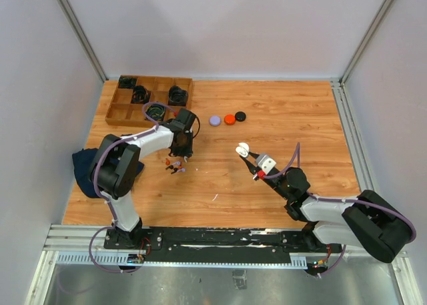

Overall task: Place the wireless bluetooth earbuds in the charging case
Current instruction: Pick up the earbud from the center of the board.

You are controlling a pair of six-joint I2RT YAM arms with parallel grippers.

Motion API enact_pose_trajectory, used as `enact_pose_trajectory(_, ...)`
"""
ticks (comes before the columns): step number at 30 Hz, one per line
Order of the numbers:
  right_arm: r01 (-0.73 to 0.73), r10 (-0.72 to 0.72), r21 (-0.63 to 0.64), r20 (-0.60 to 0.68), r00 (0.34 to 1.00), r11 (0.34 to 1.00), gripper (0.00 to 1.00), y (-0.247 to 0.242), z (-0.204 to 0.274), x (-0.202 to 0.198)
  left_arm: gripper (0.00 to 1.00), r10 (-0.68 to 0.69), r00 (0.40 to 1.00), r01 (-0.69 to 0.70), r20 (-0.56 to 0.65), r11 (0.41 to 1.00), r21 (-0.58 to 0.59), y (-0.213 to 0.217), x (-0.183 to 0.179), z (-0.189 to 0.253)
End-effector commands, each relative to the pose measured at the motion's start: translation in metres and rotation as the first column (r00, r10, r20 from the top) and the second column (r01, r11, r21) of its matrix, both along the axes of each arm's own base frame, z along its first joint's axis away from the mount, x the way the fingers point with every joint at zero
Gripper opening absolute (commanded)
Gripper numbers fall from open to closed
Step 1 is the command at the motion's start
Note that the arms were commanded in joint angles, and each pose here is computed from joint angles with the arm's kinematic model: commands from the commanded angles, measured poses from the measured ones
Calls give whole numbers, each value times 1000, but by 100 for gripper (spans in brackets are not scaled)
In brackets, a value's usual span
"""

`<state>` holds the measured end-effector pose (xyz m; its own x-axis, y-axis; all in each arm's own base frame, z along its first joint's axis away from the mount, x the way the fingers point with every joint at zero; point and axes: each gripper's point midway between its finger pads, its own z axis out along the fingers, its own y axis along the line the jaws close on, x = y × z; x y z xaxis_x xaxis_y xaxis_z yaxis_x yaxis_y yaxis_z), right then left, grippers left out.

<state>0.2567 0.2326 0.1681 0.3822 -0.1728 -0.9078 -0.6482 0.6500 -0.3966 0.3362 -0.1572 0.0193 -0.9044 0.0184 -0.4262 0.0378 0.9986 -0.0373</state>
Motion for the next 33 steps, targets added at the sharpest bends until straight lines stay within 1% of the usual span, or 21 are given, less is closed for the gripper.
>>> enact_pose_trajectory(1,-14,14,22,32,999,1000,1,1,10,-5,31,-25,999,26,-24,999,23,-3,-3,-5)
enact_pose_trajectory(6,-23,22,27,37,999,999,1,2,13,-6,25,-39,999,40,-19,999,29,-5,-6,-3)
enact_pose_trajectory(12,-32,30,36,46,998,999,1,2,17,-9,20,-52,998,51,28,998,20,-10,-5,8)
enact_pose_trajectory(17,-41,38,49,64,997,998,1,2,24,-11,19,-86,989,85,119,996,11,-18,0,28)
enact_pose_trajectory(21,-55,51,55,73,996,997,1,5,29,-12,16,-127,965,130,227,991,0,-29,3,54)
enact_pose_trajectory(25,-76,70,75,75,995,994,1,9,36,-12,15,-159,920,182,358,983,-32,-42,5,86)
enact_pose_trajectory(28,-89,82,90,78,994,992,1,11,41,-14,16,-173,871,227,460,972,-64,-51,3,114)
enact_pose_trajectory(30,-95,88,98,79,993,991,1,12,45,-14,16,-192,821,277,538,958,-80,-57,1,135)
enact_pose_trajectory(31,-98,90,102,81,993,990,1,13,47,-14,16,-189,782,302,594,948,-96,-61,1,152)
enact_pose_trajectory(33,-104,97,102,77,992,989,1,14,47,-14,16,-199,720,355,664,929,-107,-67,-5,172)
